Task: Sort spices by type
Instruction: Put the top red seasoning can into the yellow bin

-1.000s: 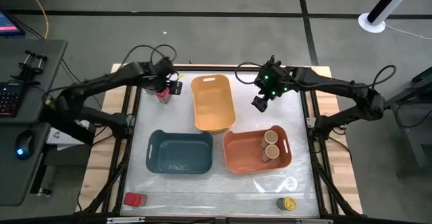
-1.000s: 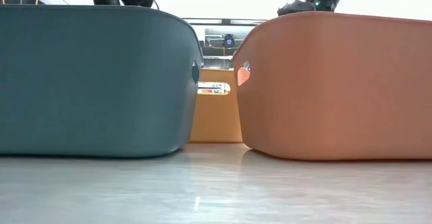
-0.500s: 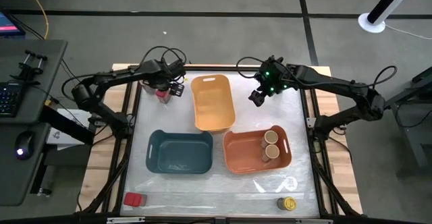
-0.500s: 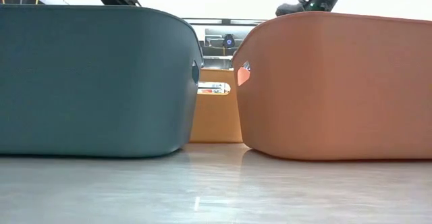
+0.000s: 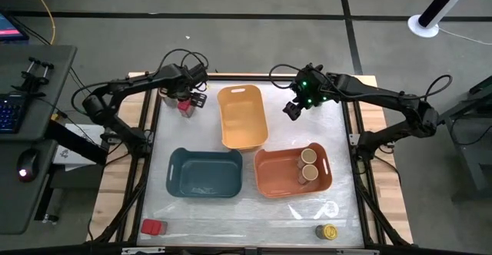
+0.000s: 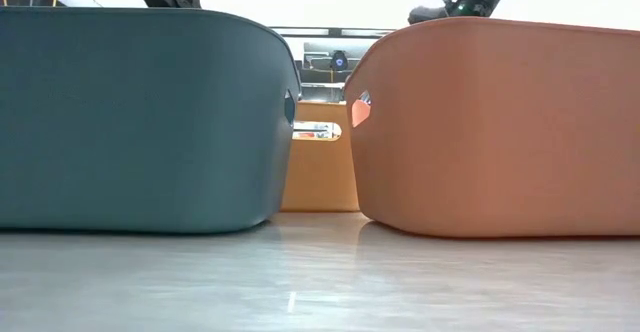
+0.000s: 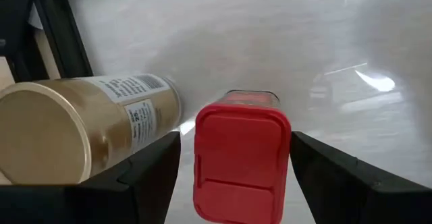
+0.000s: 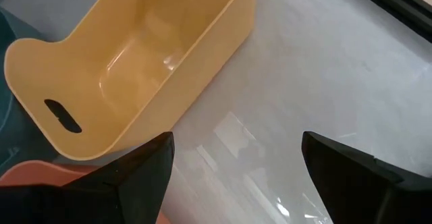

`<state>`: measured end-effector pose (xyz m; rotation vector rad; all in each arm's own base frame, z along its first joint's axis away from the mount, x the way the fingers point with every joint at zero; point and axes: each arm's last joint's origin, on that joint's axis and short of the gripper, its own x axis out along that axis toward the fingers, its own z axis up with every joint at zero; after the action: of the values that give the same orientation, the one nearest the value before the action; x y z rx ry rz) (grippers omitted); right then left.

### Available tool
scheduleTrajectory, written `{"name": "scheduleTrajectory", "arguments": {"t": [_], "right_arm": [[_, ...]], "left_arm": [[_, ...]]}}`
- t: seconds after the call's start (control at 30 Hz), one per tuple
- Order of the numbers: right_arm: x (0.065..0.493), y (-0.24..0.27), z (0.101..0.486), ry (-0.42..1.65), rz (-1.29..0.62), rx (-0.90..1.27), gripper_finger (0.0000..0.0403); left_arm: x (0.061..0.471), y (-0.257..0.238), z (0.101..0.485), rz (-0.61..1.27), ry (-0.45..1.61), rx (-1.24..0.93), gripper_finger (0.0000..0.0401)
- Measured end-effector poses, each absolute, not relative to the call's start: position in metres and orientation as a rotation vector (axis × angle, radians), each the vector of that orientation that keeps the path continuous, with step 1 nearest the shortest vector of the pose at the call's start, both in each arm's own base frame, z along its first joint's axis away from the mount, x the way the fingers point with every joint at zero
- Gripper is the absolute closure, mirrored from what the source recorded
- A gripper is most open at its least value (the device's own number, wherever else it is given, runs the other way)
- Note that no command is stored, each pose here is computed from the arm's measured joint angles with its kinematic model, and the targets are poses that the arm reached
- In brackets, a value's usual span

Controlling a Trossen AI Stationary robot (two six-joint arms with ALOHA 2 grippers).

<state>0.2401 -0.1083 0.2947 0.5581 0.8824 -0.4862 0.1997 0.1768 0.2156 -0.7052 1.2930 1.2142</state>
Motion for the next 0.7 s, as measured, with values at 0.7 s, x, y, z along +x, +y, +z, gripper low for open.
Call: {"name": "scheduleTrajectory", "arguments": {"t": [0.7], "right_arm": [[0.240, -0.108, 0.295, 0.882, -0.484, 0.552, 0.0084]], "left_arm": [[0.195, 0.173, 0.202, 1.272, 1.294, -0.807, 0.0137]]}}
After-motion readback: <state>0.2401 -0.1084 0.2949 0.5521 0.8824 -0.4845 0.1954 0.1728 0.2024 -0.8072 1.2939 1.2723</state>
